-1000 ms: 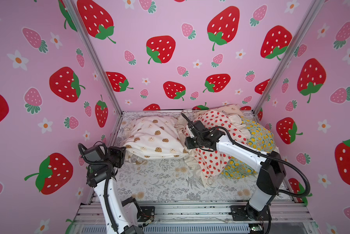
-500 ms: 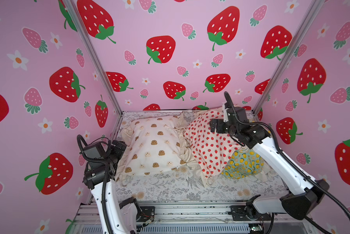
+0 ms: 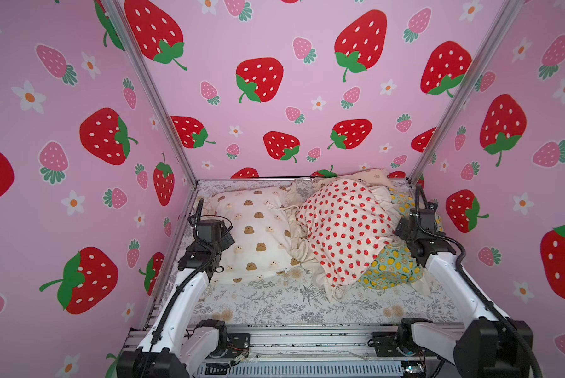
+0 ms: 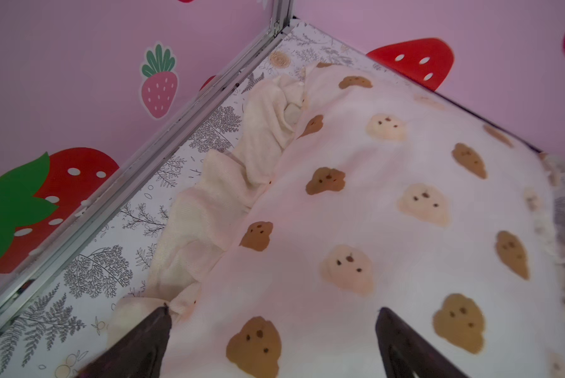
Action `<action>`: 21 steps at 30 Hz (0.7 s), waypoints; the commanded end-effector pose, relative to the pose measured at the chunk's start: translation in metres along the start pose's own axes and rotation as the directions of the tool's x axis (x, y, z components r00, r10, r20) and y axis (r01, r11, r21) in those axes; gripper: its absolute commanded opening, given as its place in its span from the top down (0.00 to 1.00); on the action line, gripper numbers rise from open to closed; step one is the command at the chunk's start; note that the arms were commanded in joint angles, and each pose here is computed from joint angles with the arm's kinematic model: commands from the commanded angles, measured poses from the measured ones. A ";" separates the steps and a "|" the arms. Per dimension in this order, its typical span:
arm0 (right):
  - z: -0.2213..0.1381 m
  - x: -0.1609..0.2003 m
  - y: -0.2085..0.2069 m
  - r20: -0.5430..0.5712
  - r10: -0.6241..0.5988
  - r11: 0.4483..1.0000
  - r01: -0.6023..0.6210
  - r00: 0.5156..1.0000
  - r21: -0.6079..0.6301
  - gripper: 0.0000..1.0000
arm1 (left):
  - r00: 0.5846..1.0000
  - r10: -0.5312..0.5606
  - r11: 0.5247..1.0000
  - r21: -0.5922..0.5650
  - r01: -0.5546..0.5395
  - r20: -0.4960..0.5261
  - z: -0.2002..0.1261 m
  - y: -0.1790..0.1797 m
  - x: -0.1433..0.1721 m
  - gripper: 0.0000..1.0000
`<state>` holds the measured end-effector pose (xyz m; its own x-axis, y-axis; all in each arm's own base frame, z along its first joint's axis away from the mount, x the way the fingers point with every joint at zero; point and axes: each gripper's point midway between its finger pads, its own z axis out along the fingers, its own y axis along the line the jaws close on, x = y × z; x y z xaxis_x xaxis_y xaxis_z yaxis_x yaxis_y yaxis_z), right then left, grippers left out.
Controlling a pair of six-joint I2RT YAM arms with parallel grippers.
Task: Zip up pillowcases
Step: Reset both arms
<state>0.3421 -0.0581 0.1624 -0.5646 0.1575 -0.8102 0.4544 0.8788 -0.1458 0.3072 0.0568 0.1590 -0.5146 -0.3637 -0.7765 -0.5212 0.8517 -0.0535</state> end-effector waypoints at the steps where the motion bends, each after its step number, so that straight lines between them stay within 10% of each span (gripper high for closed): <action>1: 0.026 0.002 0.011 0.114 -0.044 0.999 0.046 0.993 -0.009 0.00 | 0.969 0.125 0.989 -0.108 -0.104 0.212 0.008 0.009 -0.030 0.01; 21: 0.069 0.034 0.065 0.294 -0.145 0.945 0.220 0.945 -0.243 0.00 | 0.888 0.324 0.909 0.155 -0.388 0.325 0.064 -0.074 0.011 0.01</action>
<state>0.4025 -0.0398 0.1026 -0.3576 -0.0452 -0.9328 0.2172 0.9674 -0.1302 0.3647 0.0284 0.0950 -0.4527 0.0311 -0.8911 -0.2329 0.9606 0.1519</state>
